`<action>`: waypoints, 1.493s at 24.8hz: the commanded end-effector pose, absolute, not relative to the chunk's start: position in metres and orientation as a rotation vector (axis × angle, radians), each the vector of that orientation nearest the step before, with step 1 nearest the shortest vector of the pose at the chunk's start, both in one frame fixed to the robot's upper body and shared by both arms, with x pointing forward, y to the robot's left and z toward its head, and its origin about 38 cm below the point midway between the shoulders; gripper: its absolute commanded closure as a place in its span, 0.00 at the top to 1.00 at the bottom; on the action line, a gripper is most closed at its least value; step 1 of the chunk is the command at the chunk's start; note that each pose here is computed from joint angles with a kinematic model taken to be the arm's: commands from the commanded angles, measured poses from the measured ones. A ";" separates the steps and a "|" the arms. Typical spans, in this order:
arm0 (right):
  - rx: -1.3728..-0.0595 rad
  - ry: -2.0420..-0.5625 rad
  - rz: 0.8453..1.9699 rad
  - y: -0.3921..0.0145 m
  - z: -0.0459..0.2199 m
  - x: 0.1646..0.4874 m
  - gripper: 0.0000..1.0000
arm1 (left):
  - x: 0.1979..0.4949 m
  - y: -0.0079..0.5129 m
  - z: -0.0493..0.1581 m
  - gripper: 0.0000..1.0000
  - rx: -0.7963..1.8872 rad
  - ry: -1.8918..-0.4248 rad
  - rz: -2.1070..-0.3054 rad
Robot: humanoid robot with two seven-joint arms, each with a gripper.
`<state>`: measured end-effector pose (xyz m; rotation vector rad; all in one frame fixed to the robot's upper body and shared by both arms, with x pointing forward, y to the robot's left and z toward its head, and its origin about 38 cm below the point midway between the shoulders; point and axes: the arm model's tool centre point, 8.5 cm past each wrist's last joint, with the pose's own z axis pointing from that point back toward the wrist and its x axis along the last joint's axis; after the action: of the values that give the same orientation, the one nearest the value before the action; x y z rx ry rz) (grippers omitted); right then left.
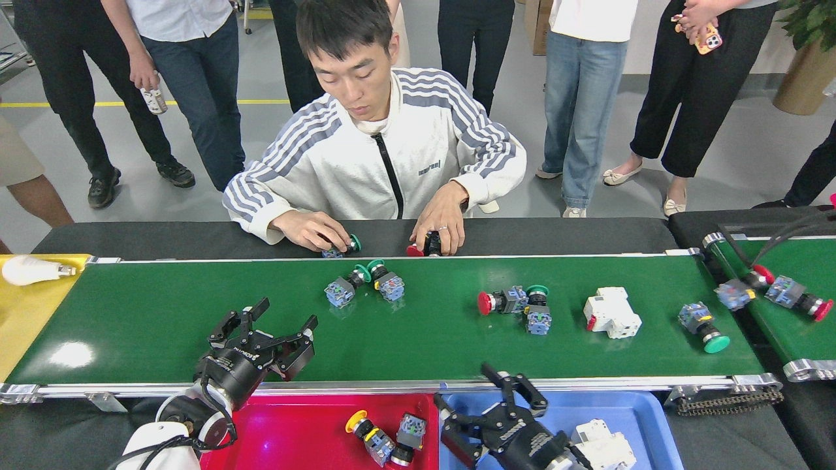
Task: Pick switch part from conveyor to tray
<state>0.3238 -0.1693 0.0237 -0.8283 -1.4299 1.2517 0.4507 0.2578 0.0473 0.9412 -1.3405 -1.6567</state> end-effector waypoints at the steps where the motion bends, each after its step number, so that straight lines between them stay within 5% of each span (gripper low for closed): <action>1: -0.953 -1.362 1.130 -0.196 0.031 0.328 0.99 | 0.462 0.259 0.059 1.00 0.972 -1.356 -1.636; 10: -1.077 -1.240 1.115 -0.221 0.048 0.388 0.99 | 0.487 0.259 0.059 1.00 0.985 -1.291 -1.622; 19: -1.022 -1.262 1.252 -0.172 0.045 0.427 0.99 | 0.504 0.274 0.044 0.98 1.001 -1.141 -1.602; 21: -1.018 -1.239 1.279 -0.158 0.044 0.438 0.99 | 0.510 0.273 0.042 0.90 1.007 -1.104 -1.566; 25: -1.019 -1.210 1.310 -0.143 0.045 0.456 0.99 | 0.512 0.270 0.043 0.48 1.028 -1.150 -1.531; 26: -1.015 -1.211 1.313 -0.138 0.046 0.458 0.95 | 0.513 0.268 0.045 0.36 1.042 -1.176 -1.523; 27: -1.015 -1.214 1.323 -0.136 0.047 0.460 0.74 | 0.512 0.265 0.045 0.21 1.050 -1.203 -1.515; 29: -1.014 -1.206 1.357 -0.135 0.044 0.459 0.34 | 0.509 0.261 0.041 0.10 1.038 -1.215 -1.518; 31: -1.013 -1.200 1.375 -0.136 0.042 0.456 0.15 | 0.503 0.255 0.037 0.05 1.001 -1.250 -1.546; 33: -1.008 -1.213 1.374 -0.136 0.042 0.453 0.06 | 0.490 0.245 0.036 0.03 0.959 -1.345 -1.585; 37: -1.052 -1.320 1.352 -0.153 0.060 0.425 0.03 | 0.426 0.220 0.039 0.04 0.806 -1.616 -1.747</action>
<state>0.4268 -0.1454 0.0414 -1.0095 -1.2512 1.3668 0.4364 0.2281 0.0217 0.8533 -1.4842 -1.6833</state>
